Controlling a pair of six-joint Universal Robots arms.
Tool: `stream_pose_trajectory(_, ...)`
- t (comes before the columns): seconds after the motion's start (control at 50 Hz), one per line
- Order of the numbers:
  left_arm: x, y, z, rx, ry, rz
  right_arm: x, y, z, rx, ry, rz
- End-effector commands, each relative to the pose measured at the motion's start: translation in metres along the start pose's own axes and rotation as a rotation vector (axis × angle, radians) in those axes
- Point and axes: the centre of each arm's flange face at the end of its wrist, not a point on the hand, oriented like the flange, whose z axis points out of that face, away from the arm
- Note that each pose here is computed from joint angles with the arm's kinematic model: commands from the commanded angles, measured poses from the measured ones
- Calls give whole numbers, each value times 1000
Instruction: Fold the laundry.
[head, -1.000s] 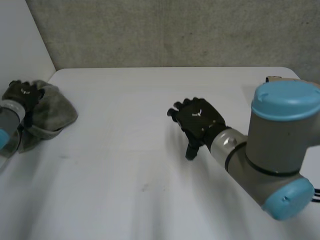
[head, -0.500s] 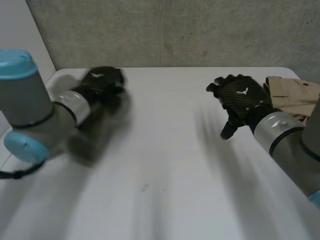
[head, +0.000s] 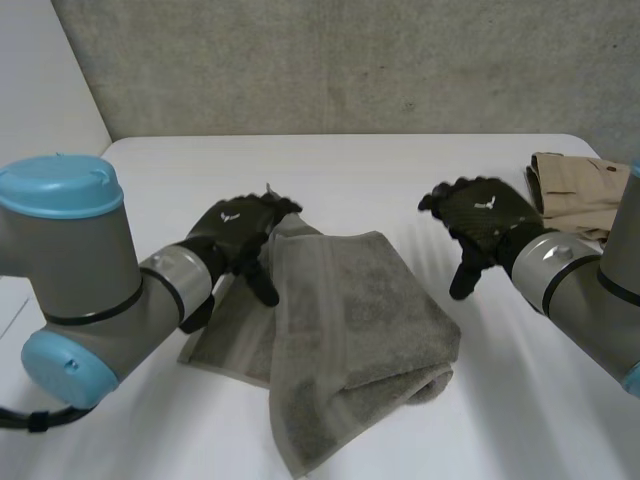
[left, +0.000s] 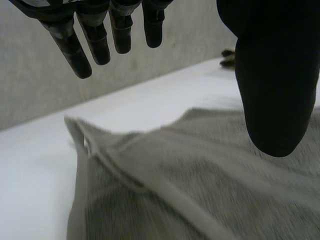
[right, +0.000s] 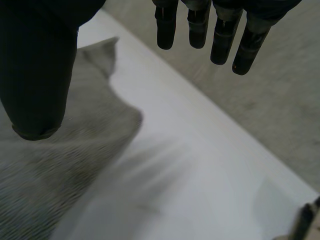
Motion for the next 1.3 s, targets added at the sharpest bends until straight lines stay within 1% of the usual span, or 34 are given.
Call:
stream_pose_trajectory(0.02,8,27,-18,-117,4,-16,-18,17,-5,-101,-133,-27)
stream_pose_trajectory(0.1,23,40,-28,-151,33,-2,-26,23,-8,-110,-177,-17)
stream_pose_trajectory(0.14,24,40,-32,-132,20,4,-29,27,-9,-108,-198,-14)
stream_pose_trajectory(0.2,16,35,-32,-88,-23,6,-46,32,-13,-83,-261,-19)
stream_pose_trajectory(0.22,8,34,-30,-67,-65,3,-53,32,-14,-71,-280,-25)
stream_pose_trajectory(0.26,0,35,-28,-54,-101,1,-76,32,-21,-31,-339,-49)
stream_pose_trajectory(0.3,-8,33,-27,-37,-132,-4,-88,32,-23,-5,-363,-60)
stream_pose_trajectory(0.34,-13,29,-28,-26,-146,-7,-105,33,-24,33,-398,-79)
stream_pose_trajectory(0.5,-30,24,-34,-7,-198,-24,-143,49,-16,36,-479,-120)
stream_pose_trajectory(0.6,-30,25,-37,-10,-202,-26,-151,59,0,3,-466,-128)
stream_pose_trajectory(0.68,-30,25,-37,-7,-202,-25,-147,56,15,14,-411,-134)
stream_pose_trajectory(0.78,-30,22,-38,1,-202,-24,-130,29,28,116,-278,-93)
stream_pose_trajectory(0.82,-30,22,-39,1,-202,-24,-105,2,33,203,-170,-39)
stream_pose_trajectory(0.86,-30,22,-40,4,-202,-24,-76,-13,38,244,-75,-2)
stream_pose_trajectory(0.88,-30,22,-40,4,-202,-24,-41,-22,43,267,22,37)
stream_pose_trajectory(0.94,-30,22,-40,4,-201,-24,4,-23,51,264,146,71)
stream_pose_trajectory(0.96,-30,22,-40,4,-201,-24,27,-21,54,255,209,78)
stream_pose_trajectory(1.02,-27,22,-40,3,-189,-23,66,-14,57,221,315,92)
stream_pose_trajectory(1.08,-25,22,-40,3,-177,-21,89,2,61,168,374,107)
stream_pose_trajectory(1.1,-24,23,-40,0,-175,-21,97,13,65,127,386,117)
stream_pose_trajectory(1.18,-22,26,-39,-10,-168,-18,105,32,66,45,395,143)
stream_pose_trajectory(1.3,-5,39,-37,-53,-115,-3,107,38,59,-23,389,169)
